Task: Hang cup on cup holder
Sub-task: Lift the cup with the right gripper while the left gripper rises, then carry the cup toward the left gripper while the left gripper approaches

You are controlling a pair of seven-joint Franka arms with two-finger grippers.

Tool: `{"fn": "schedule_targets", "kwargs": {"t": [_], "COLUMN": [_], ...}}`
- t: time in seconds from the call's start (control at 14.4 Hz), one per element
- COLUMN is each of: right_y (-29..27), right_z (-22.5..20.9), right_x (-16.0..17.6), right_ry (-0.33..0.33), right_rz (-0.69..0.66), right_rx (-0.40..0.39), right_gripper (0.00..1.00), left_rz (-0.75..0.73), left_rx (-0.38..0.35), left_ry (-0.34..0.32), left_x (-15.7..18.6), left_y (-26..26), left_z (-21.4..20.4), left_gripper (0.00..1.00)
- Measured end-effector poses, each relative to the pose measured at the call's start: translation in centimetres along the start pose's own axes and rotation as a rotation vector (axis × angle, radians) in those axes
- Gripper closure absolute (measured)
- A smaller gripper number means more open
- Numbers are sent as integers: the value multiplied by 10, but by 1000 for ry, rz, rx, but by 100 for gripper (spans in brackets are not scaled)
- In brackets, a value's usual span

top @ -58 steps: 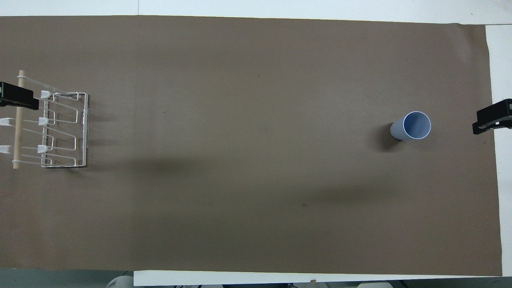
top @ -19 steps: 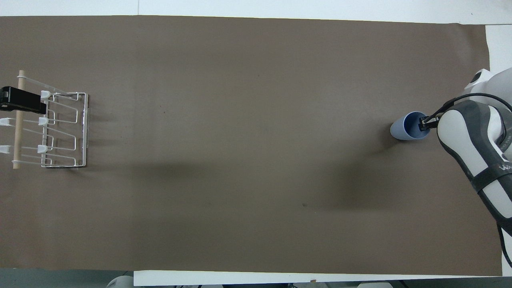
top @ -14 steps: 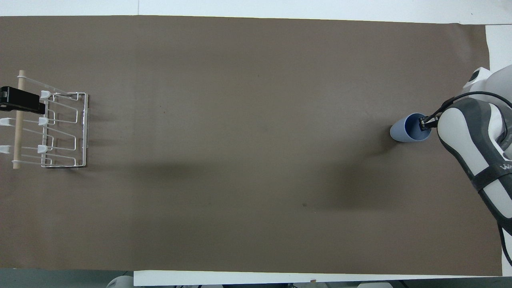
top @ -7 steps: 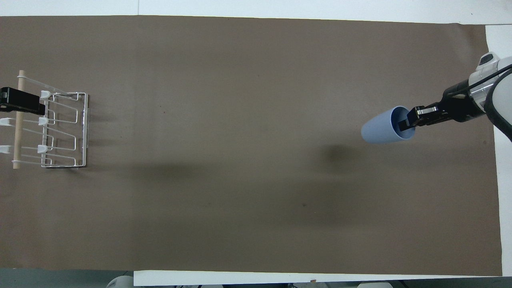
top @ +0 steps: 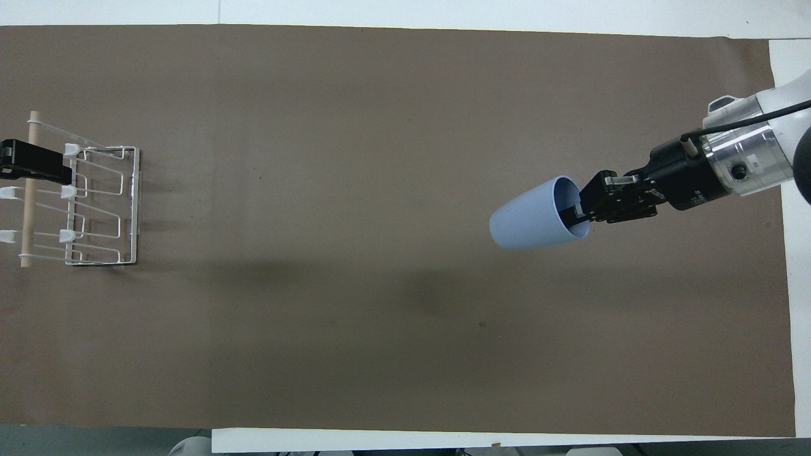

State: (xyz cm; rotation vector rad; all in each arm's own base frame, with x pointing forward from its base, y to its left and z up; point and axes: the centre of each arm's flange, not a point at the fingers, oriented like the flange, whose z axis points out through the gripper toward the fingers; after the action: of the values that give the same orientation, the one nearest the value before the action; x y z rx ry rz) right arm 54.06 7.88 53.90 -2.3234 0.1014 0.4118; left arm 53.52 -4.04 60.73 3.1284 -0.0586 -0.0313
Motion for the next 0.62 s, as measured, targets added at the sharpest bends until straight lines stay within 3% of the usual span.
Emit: {"fn": "schedule_targets", "kwargs": {"t": [0.14, 0.35, 0.62], "right_y": [-10, -34, -78], "right_z": [11, 47, 100], "right_x": [1, 4, 1], "right_ry": [-18, -20, 17], "right_rz": [81, 174, 289], "right_rx": [101, 226, 363], "right_gripper": [96, 96, 96], "left_rz": [-79, -341, -689], "left_rx": [-59, -196, -317], "left_ry": [-20, -45, -94], "left_x": [-5, -12, -18], "left_y": [8, 35, 119], "left_z": [8, 18, 31], "left_gripper": [0, 0, 0]}}
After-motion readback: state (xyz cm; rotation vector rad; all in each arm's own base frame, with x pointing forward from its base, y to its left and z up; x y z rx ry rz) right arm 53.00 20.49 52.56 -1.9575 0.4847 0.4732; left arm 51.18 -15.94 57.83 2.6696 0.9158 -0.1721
